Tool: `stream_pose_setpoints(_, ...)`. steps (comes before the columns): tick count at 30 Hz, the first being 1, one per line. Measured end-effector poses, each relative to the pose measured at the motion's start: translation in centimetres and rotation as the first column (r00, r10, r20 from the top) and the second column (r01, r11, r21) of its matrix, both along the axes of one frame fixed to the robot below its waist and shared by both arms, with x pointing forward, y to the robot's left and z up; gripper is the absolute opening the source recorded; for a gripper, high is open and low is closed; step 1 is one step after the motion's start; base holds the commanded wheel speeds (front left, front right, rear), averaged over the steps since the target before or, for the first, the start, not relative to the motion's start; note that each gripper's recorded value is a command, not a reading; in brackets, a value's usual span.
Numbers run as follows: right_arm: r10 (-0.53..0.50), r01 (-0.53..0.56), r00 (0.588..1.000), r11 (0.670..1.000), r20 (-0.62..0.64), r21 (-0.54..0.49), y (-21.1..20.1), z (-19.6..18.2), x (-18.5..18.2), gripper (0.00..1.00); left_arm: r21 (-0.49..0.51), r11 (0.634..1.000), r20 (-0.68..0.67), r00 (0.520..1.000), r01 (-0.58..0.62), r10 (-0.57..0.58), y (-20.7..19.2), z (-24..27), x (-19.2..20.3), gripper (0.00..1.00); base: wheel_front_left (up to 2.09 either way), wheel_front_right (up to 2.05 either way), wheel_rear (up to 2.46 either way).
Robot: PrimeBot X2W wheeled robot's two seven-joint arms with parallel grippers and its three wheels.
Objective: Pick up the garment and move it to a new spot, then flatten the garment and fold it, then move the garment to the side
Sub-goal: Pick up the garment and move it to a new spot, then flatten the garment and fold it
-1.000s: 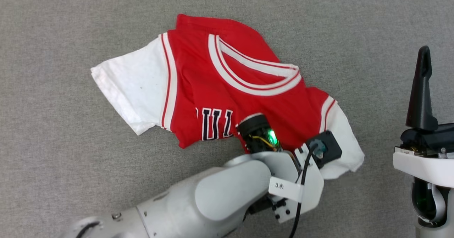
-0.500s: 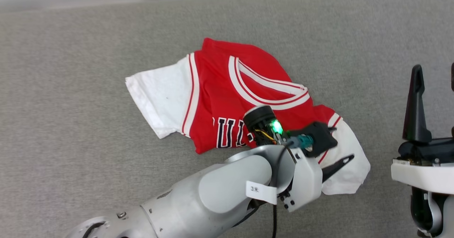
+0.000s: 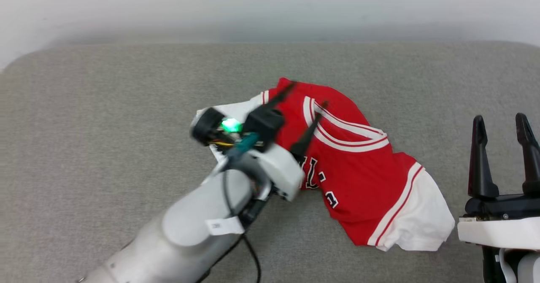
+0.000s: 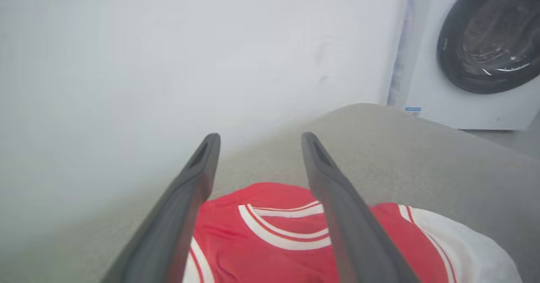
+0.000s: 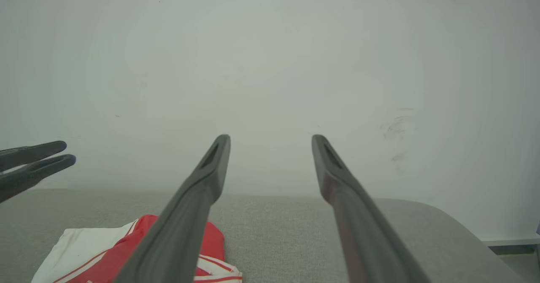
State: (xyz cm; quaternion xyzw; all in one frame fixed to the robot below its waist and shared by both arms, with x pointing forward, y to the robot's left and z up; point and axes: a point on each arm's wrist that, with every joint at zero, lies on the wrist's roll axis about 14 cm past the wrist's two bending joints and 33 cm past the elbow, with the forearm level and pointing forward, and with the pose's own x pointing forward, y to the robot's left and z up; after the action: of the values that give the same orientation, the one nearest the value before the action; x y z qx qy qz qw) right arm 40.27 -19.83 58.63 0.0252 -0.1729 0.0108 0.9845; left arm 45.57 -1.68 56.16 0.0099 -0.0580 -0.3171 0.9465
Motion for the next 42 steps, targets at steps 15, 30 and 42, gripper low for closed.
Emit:
stream_pose_setpoints(15,0.070,-0.069,0.997,0.998,-0.041,0.010,2.3,-1.2,-0.6,1.00,-0.106,0.821,0.078,0.819,-0.561,0.569,17.8,1.1,-4.4,1.00,0.00,0.00,0.00)
stream_pose_setpoints(30,0.123,-0.120,0.986,0.992,-0.110,0.032,4.0,-3.3,-1.7,1.00,-0.084,0.726,0.051,0.725,-0.682,0.687,22.3,-1.5,-9.7,1.00,0.00,0.00,0.00)
stream_pose_setpoints(42,0.113,-0.109,0.979,0.993,-0.170,0.036,3.6,-5.2,-2.7,1.00,-0.055,0.728,0.027,0.728,-0.683,0.685,22.7,-2.9,-10.6,1.00,0.00,0.00,0.00)
